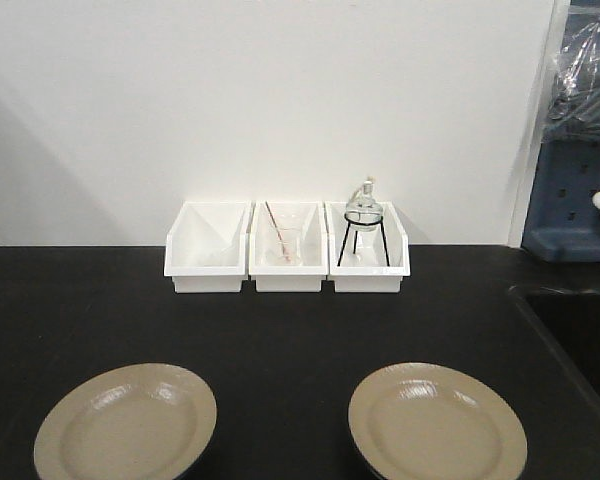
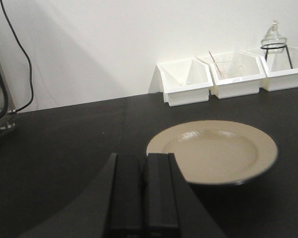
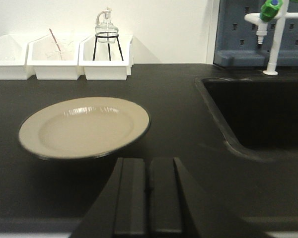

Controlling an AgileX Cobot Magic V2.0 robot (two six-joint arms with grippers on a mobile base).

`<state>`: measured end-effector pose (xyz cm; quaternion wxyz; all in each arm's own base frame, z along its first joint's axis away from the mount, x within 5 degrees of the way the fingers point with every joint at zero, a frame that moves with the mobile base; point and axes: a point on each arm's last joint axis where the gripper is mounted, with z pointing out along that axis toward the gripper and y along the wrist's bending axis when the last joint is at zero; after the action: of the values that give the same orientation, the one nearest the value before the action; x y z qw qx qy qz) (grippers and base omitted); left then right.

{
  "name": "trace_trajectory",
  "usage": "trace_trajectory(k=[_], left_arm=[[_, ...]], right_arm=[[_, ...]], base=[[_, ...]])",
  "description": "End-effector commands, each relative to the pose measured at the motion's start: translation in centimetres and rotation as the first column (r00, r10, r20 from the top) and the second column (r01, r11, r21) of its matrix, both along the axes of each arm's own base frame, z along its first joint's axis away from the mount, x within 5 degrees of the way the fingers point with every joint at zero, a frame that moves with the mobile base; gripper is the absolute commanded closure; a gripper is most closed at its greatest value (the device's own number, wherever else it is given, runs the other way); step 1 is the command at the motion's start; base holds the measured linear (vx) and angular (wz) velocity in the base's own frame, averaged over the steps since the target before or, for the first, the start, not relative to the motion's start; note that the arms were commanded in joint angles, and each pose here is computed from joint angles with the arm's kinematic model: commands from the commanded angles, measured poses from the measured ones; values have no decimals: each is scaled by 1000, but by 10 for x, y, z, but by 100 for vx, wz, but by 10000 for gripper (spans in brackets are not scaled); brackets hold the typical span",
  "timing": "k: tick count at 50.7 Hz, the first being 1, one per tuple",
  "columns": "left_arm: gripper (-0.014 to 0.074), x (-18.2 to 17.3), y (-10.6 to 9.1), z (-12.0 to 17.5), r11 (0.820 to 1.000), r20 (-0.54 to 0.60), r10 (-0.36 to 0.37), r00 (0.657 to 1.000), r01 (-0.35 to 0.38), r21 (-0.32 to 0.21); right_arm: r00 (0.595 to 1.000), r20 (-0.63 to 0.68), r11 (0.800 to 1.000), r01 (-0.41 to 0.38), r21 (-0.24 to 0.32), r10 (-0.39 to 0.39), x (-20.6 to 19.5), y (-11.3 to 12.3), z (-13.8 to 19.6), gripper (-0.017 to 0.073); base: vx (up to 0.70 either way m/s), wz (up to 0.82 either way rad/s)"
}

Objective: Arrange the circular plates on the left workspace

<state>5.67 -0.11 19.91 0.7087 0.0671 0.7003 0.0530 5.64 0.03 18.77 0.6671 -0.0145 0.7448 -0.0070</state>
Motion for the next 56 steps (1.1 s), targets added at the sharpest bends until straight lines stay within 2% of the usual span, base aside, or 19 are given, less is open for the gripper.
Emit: trace_trajectory(k=[1,17,42,44,46,47,49,53,56], left_arm=[[594,0,-1,1,1000,67,-9,998,10,-11],[594,0,-1,1,1000,67,-9,998,10,-11],[594,0,-1,1,1000,67,-9,998,10,-11],[594,0,-1,1,1000,68,-9,998,9,0],[594,0,-1,1,999,72,-9,997,7,36],[594,0,-1,2,998,77,-10,997,5,57],[594,0,-1,3,998,85,-10,996,5,63],[594,-1,-1,8,998,137,-14,991,6,60],[594,-2,-1,14,999,203,-17,979,11,34]], right_arm=[[998,68,1000,2,-12,-1,1,0,1,564],[998,66,1000,2,-12,-1,1,0,0,564],[998,65,1000,2,-12,-1,1,0,0,564],[998,65,1000,2,-12,-1,1,0,0,564],[998,67,1000,2,-17,0,1,0,0,564],[997,79,1000,1,-18,0,1,0,2,564],[995,105,1000,1,-20,2,1,0,4,564],[985,174,1000,-1,-20,4,1,0,10,564],[958,285,1000,-3,-19,9,-1,1,22,564]], base=[[37,3],[26,0],[6,-2],[0,0],[0,0],[0,0],[0,0],[0,0],[0,0]])
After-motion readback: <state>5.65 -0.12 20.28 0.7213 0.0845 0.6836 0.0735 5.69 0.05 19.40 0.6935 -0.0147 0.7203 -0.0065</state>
